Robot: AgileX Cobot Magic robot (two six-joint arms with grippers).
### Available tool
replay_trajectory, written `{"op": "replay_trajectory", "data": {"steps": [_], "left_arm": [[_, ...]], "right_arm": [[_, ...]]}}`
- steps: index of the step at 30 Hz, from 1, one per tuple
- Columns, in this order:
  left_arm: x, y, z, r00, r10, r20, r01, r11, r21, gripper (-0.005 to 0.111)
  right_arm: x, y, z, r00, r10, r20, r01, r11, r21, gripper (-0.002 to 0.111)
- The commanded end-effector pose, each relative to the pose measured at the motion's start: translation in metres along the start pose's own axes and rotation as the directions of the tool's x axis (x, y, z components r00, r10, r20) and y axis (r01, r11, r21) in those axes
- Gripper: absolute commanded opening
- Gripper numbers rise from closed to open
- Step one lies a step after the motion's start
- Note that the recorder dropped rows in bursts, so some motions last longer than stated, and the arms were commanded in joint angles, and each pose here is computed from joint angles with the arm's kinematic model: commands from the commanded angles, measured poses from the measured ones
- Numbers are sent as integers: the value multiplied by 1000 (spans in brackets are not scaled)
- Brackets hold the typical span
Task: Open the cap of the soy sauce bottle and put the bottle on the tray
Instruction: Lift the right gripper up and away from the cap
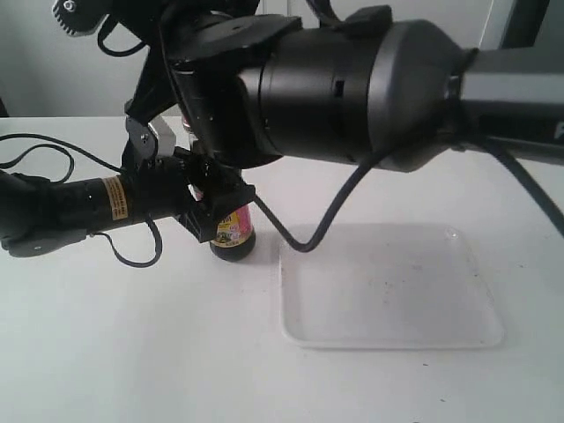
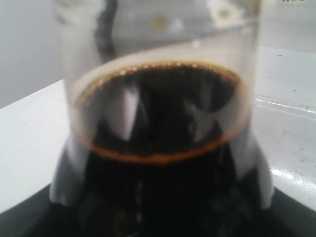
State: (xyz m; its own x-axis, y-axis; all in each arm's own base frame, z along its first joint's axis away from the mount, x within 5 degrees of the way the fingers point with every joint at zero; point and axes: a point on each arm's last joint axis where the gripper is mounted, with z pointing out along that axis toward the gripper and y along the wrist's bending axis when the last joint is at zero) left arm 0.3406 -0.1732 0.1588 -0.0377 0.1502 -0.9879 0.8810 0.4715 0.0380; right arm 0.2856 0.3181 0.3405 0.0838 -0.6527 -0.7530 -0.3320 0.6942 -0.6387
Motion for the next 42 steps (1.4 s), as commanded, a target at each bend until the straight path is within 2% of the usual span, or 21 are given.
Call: {"op": "replay_trajectory", "data": {"steps": [1, 7, 15, 24, 30, 37, 42], "left_arm": [[2, -3, 0, 999, 14, -31, -13, 1000, 15, 0], [2, -3, 0, 999, 14, -31, -13, 1000, 15, 0], [2, -3, 0, 999, 12, -30, -12, 1000, 13, 0], [2, -3, 0, 999, 10, -30, -9, 1000, 13, 0], [2, -3, 0, 1000, 6, -30, -6, 1000, 13, 0], [2, -3, 0, 1000, 6, -30, -6, 1000, 13, 0], [2, -3, 0, 1000, 6, -30, -6, 1000, 13, 0]], "right_arm": [[10, -17, 6, 993, 89, -71, -88, 996, 19, 0], [26, -31, 19, 976, 183, -118, -185, 983, -2, 0], [44, -58, 29, 971, 207, -123, -206, 978, 15, 0], [68, -95, 31, 967, 239, -91, -242, 970, -20, 0], [88, -111, 32, 963, 268, -27, -269, 951, -151, 0], [104, -119, 30, 927, 368, 74, -314, 868, -386, 0], [109, -108, 24, 966, 254, 55, -189, 831, -523, 0]]}}
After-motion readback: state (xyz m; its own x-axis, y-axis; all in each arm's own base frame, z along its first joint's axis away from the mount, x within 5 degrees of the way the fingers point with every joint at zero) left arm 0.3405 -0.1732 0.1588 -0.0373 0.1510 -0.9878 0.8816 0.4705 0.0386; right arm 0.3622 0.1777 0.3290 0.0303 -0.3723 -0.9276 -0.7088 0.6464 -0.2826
